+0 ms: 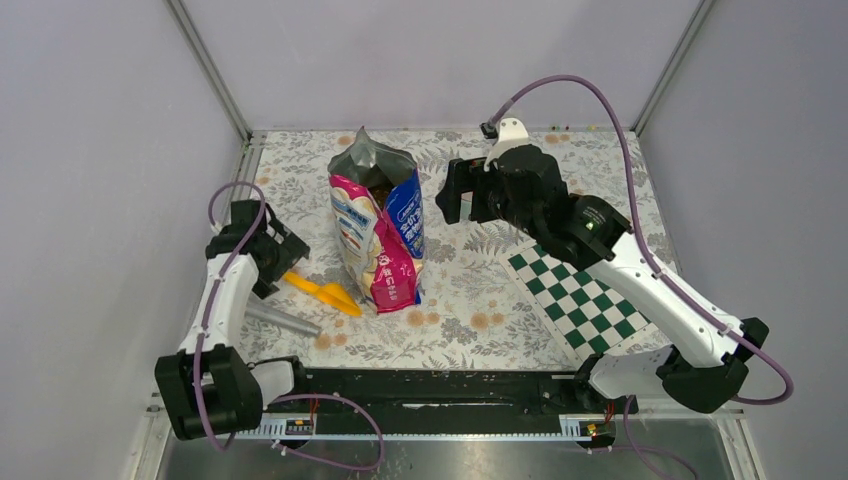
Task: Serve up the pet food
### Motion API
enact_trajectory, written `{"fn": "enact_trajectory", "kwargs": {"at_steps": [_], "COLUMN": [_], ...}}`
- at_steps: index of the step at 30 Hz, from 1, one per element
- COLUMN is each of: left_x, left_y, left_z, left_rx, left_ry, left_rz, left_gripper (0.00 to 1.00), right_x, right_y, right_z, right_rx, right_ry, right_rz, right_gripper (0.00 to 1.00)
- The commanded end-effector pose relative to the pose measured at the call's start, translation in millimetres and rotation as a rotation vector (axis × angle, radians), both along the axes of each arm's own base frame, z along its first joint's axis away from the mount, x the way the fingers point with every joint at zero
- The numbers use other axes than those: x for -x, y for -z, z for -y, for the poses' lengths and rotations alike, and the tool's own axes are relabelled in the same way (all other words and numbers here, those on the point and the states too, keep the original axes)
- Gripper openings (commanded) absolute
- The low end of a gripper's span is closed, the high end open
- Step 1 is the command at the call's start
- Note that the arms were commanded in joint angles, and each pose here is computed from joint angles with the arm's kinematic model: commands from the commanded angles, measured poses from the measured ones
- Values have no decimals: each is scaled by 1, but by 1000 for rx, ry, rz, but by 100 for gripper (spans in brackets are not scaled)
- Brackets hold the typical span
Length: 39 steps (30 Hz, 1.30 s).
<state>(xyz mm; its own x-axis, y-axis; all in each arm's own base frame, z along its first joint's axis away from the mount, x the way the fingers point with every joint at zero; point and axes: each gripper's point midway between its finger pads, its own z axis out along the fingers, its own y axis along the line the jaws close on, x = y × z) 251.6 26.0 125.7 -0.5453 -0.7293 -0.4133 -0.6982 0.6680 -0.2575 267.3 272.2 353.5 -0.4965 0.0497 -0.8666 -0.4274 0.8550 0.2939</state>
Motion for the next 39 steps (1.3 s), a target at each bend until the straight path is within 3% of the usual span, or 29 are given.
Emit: {"fn": "enact_trajectory", "kwargs": {"at_steps": [1,8,17,21,25,28,33,39], "left_x": [-22,-19,-19,-17,-25,-35,-69,-95], "left_y": [20,62,102,111,104,85,17,-123], "left_z": [7,-5,-8,-10,-12,-17,-20,-16], "left_rx": [105,87,81,67,54,29,-11,-120], "left_ry": [-104,-254,-275,-275,-248,-225,-109,49], "left_rz": [68,11,-88,-111,-93,-48,98,404], "left_gripper": [99,94,74,58,26,0,0,0], "right_x": [-1,6,10,10,8,8,10,13], "right_y": [-23,-9,-6,-6,-5,-6,-6,-14], "right_z": [8,25,38,42,49,48,36,14], "right_rx": [-71,-60,-60,-63,-40,-34,-40,-68], "right_ry": [47,86,122,140,176,173,117,19], "right_rz": [55,32,33,32,28,25,7,1], "right_gripper": [93,92,91,91,90,90,90,90]}}
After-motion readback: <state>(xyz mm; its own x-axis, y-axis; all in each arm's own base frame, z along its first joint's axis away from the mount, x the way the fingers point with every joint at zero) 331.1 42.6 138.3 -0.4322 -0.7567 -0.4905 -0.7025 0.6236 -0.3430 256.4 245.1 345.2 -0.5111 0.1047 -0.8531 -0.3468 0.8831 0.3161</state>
